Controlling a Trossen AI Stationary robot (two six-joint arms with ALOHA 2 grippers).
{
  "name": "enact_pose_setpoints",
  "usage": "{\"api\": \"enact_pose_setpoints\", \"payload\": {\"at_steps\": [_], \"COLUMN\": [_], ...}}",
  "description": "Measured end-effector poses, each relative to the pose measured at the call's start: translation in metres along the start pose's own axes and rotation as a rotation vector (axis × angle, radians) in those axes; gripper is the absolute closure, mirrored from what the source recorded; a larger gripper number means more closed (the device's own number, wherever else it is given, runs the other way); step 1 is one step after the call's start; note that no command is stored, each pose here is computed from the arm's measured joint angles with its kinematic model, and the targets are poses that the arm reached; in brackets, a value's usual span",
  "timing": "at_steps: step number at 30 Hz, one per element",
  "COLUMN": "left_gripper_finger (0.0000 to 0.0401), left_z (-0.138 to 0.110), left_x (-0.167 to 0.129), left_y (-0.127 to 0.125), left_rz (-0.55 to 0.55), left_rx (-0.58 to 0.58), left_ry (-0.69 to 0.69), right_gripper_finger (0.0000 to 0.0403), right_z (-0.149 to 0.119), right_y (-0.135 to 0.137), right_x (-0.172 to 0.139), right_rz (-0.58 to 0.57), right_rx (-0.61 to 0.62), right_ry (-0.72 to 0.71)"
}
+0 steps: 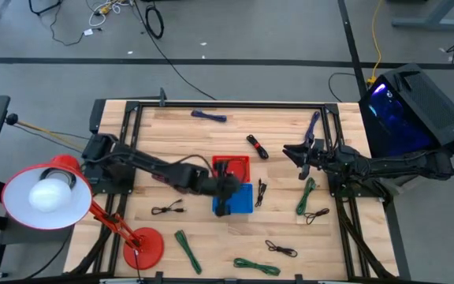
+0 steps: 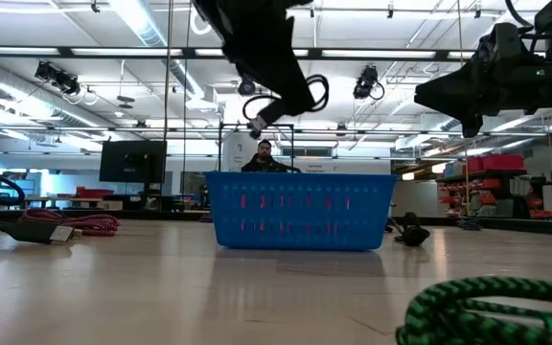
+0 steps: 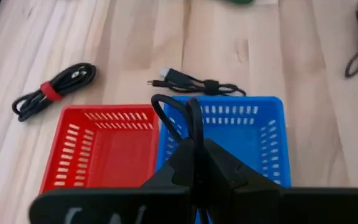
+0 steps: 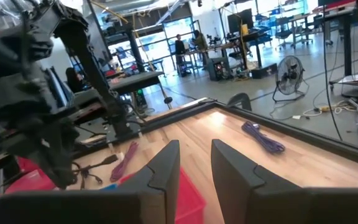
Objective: Pick & Place USB Port
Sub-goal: Put the black charger cable into the blue bin
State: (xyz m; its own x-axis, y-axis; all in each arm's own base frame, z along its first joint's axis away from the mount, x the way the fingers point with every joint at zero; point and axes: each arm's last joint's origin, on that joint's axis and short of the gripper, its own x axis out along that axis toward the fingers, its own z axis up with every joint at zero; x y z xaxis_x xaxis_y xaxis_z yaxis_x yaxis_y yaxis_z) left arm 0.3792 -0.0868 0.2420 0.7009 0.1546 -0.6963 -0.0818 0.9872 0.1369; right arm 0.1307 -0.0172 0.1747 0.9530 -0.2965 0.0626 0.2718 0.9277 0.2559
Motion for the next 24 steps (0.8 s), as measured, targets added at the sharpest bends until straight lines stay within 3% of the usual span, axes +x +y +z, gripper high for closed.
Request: {"api": "enact_pose_setpoints", "payload": {"at_steps": [5, 17, 24], "left_gripper_finger": [0.0382, 0.0383, 0.0339], "left_z": [0.004, -0.013, -0.014], "left_x": [0.005, 0.039, 0.041], "left_y": [0.007, -0.011, -0.011], "left_rz": [-0.049, -0.104, -0.097], "left_rx": [-0.029, -0.026, -0.038], "left_ry": [-0.02, 0.053, 0.061], "right_gripper_finger": [0.0308, 0.0308, 0.0308], "right_z": [0.0, -0.001, -0.001], "right_y": [0.0, 0.0, 0.0], "right_x": [0.0, 0.0, 0.0], "right_rz": [0.0, -0.004, -0.005], "right_rx": [-0.019, -0.024, -0.024], "right_ry": [0.002, 0.008, 0.009]}}
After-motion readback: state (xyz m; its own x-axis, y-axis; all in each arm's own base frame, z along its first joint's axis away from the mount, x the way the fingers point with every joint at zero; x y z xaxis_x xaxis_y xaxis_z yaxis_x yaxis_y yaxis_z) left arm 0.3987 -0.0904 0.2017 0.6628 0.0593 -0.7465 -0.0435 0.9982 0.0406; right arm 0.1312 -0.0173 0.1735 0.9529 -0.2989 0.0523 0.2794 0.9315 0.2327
